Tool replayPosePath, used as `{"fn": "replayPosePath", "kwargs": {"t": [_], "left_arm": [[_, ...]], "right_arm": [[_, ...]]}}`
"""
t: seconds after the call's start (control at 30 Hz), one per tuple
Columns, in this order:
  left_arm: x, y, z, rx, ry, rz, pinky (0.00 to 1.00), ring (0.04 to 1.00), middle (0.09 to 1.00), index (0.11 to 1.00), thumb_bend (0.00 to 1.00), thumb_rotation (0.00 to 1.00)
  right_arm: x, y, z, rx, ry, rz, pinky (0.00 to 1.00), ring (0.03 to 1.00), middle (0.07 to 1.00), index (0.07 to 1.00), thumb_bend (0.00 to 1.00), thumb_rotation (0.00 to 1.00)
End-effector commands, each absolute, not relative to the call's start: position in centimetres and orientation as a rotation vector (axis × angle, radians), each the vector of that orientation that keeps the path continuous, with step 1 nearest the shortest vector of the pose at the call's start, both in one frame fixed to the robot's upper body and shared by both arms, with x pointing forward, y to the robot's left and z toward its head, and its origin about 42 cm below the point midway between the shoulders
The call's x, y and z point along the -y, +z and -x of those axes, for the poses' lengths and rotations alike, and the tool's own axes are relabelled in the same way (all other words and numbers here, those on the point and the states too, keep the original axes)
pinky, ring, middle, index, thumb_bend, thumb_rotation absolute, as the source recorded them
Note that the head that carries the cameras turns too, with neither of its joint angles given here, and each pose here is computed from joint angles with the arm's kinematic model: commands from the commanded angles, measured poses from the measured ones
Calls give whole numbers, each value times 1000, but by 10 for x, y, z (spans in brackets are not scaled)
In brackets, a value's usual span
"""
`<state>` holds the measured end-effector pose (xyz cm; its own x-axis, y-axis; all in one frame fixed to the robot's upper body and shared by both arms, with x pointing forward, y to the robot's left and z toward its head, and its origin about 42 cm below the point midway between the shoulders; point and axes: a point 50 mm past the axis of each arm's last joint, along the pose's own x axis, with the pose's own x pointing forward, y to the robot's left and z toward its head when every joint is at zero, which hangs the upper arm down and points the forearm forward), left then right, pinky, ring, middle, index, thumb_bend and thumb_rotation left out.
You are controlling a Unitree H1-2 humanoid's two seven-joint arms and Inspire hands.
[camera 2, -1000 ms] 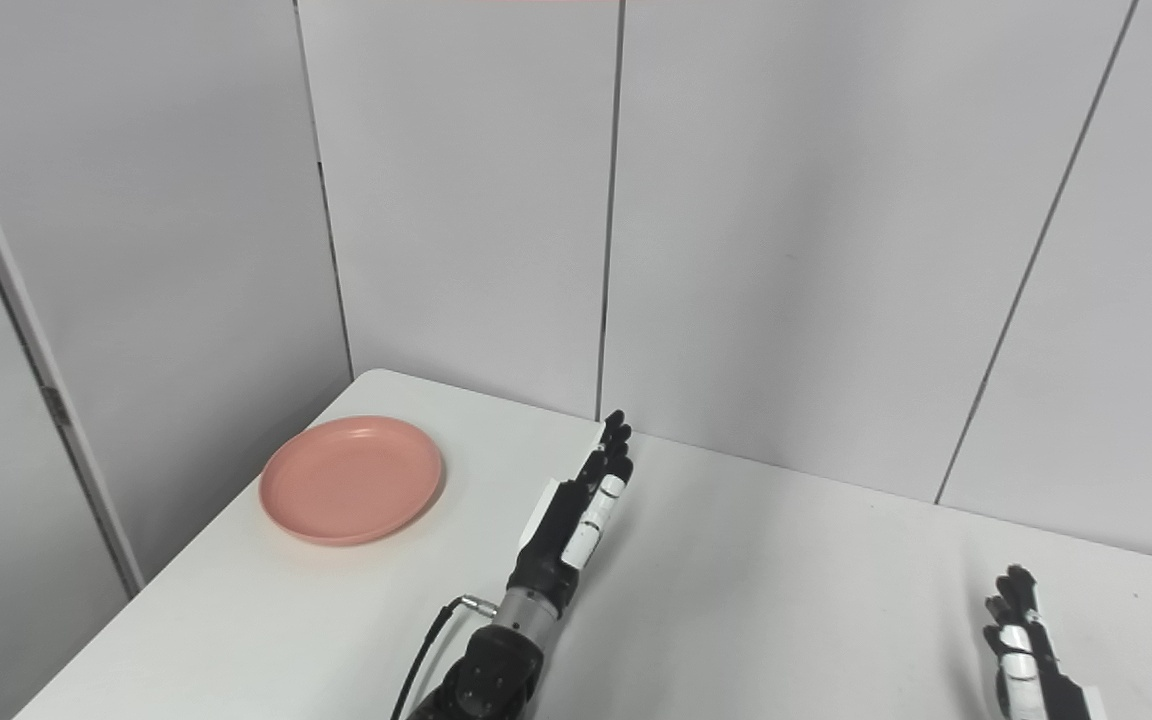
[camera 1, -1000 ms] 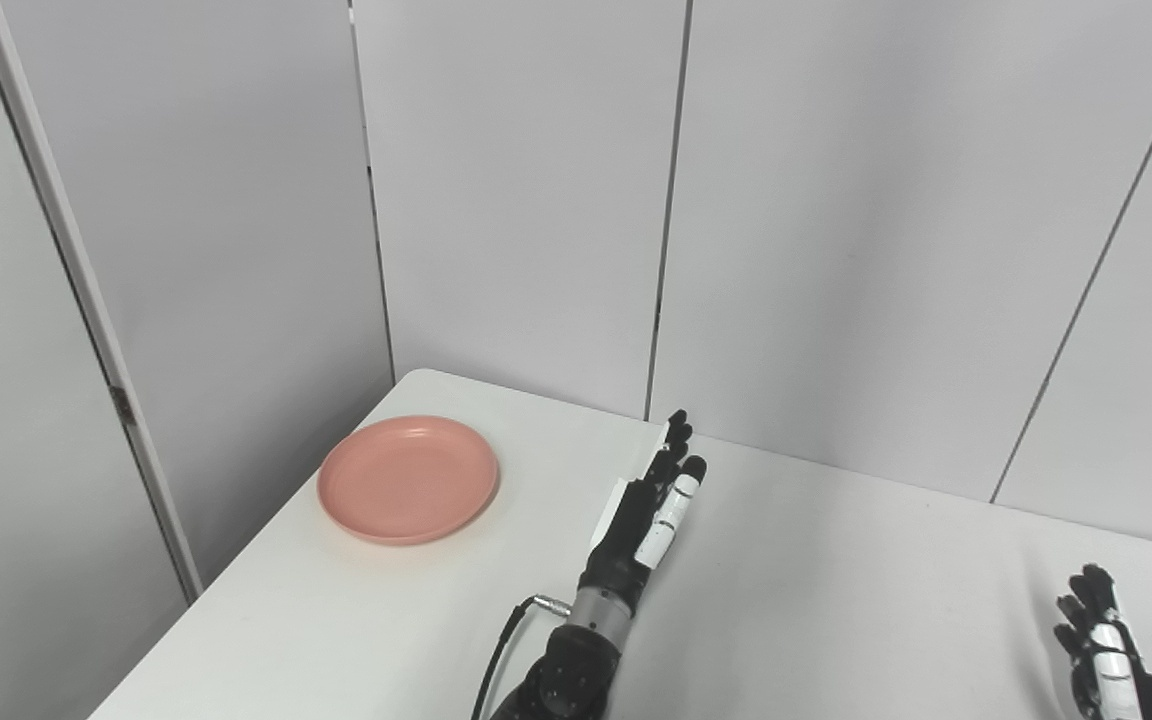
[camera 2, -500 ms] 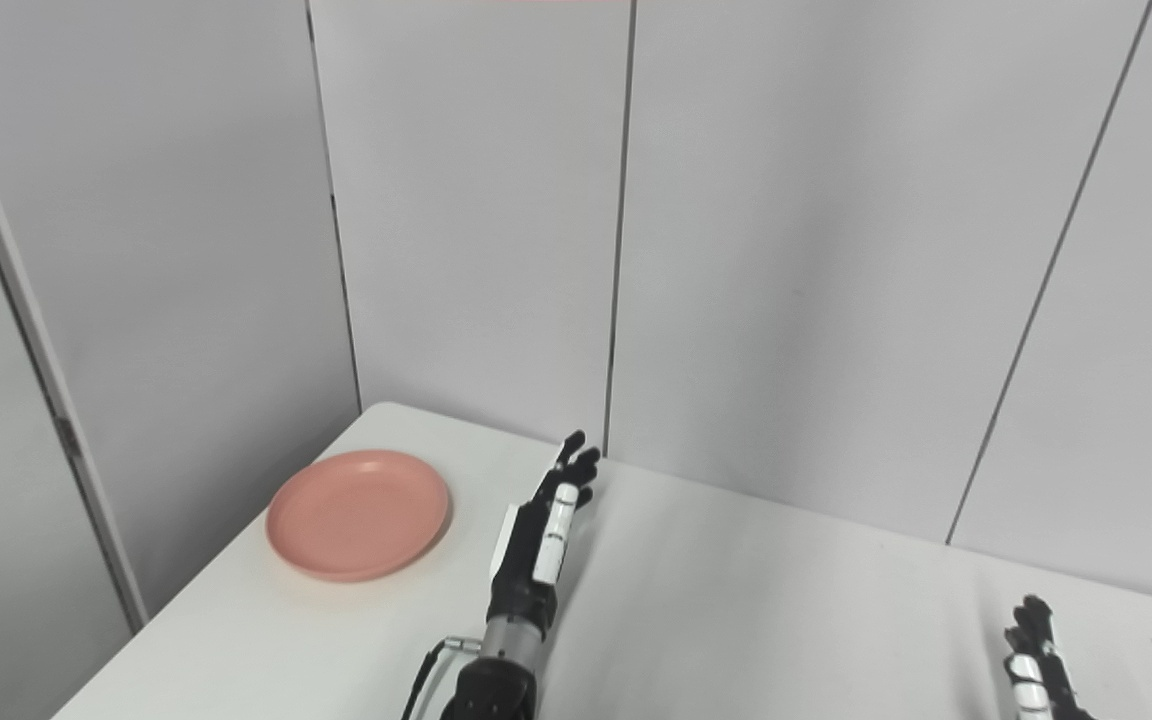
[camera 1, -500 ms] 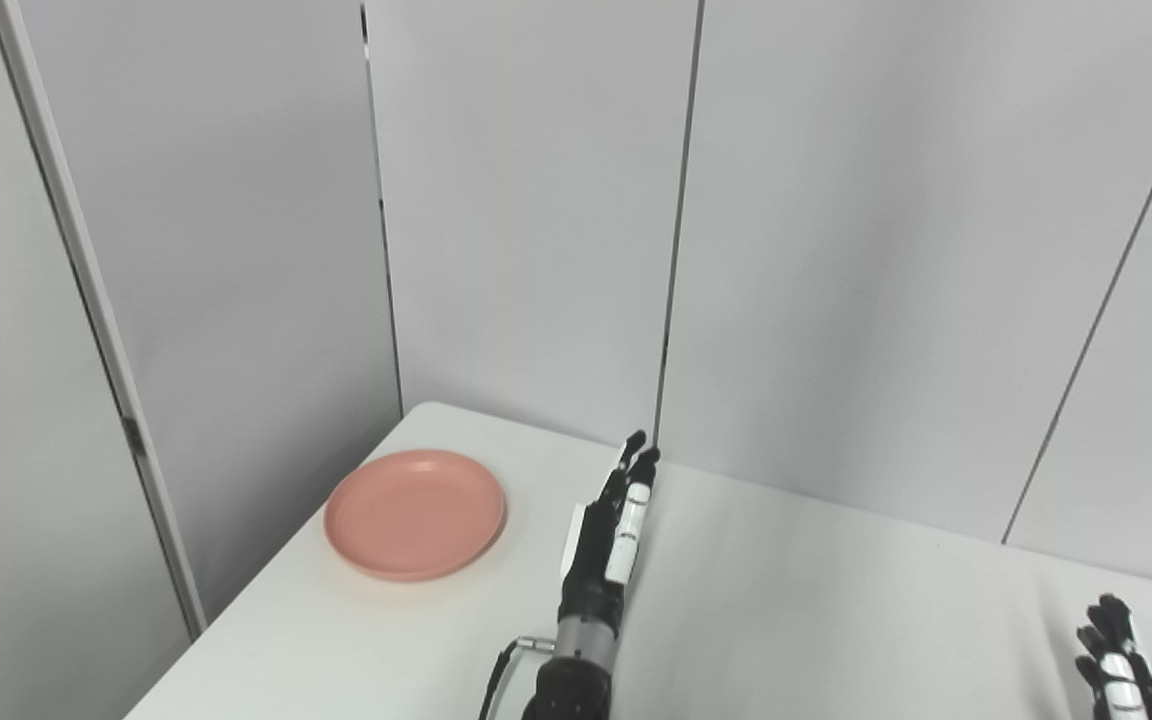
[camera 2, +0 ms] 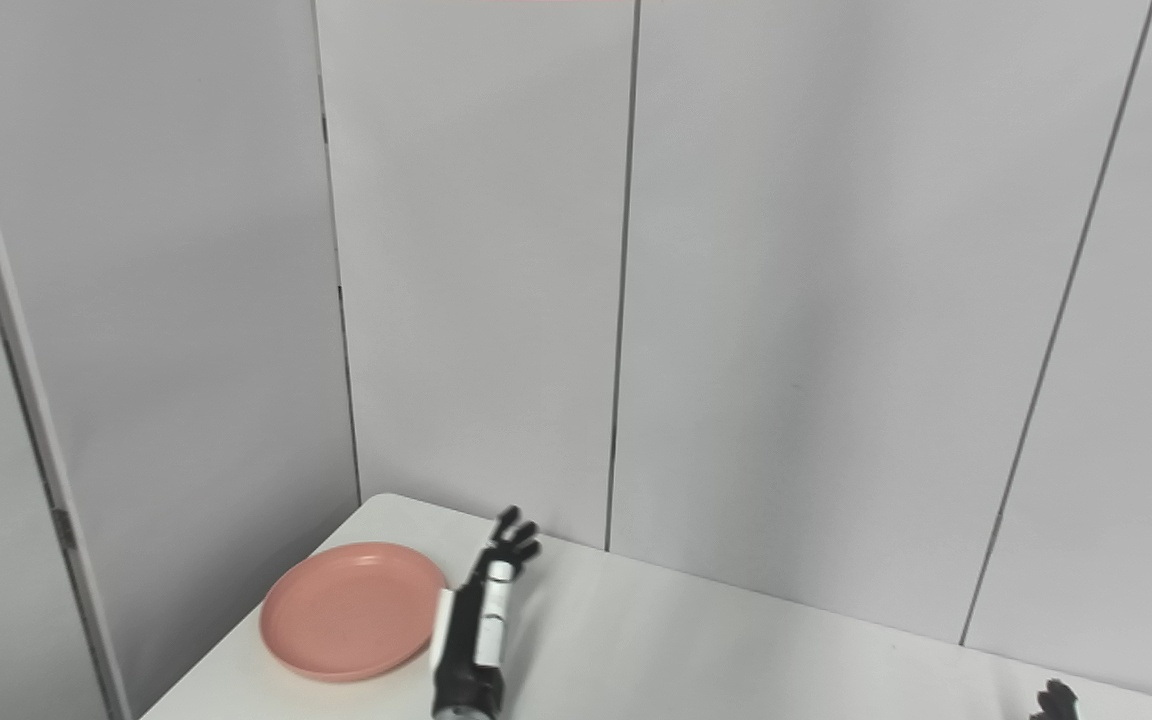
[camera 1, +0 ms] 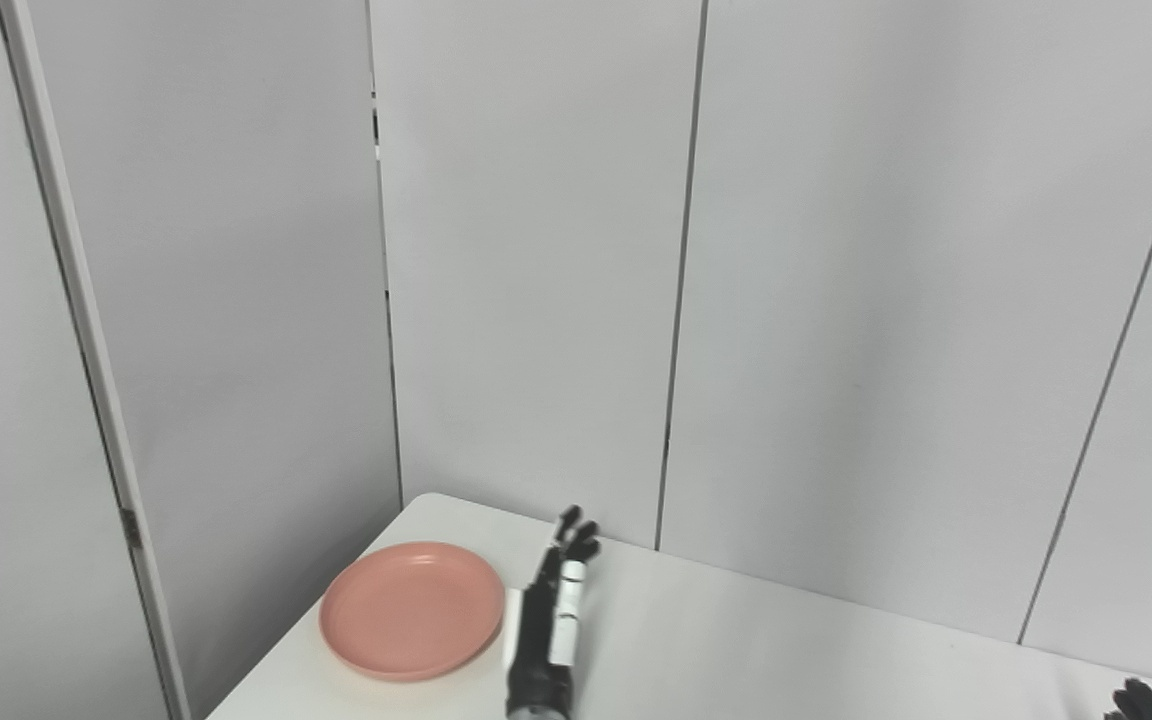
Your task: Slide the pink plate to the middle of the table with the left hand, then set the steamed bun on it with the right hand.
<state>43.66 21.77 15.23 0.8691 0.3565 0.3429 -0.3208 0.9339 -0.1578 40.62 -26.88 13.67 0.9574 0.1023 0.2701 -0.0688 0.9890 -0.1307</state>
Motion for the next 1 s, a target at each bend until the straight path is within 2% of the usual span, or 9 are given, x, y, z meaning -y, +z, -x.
{"fn": "replayPosePath", "kwargs": {"t": [0.0,0.17,0.2,0.33,0.4,0.53,0.7,0.97], "left_arm": [[-223,195,-451,511,355,132,980,877,880,883,679,1000],[-262,207,-442,566,386,141,986,869,875,885,671,1000],[-268,209,-441,567,392,139,953,860,867,877,668,1000],[-298,212,-439,509,397,126,918,868,871,883,691,1000],[-310,213,-438,498,405,107,929,866,872,883,712,1000],[-331,215,-436,493,442,77,875,834,844,858,709,1000],[-355,212,-436,474,494,39,905,830,832,848,742,1000],[-387,204,-437,417,545,31,879,824,824,835,773,1000]], "right_arm": [[269,96,-384,199,80,116,1000,1000,1000,1000,83,1000],[266,96,-382,192,87,89,1000,1000,1000,1000,80,1000],[266,96,-382,192,91,91,1000,1000,1000,1000,71,1000],[261,99,-379,207,97,79,1000,1000,1000,1000,46,1000],[261,100,-378,209,97,71,1000,1000,1000,1000,36,1000],[263,104,-376,218,92,81,1000,1000,1000,1000,33,1000],[266,107,-374,225,87,83,1000,1000,1000,1000,22,1000],[270,107,-372,222,86,78,1000,1000,1000,1000,32,1000]]}}
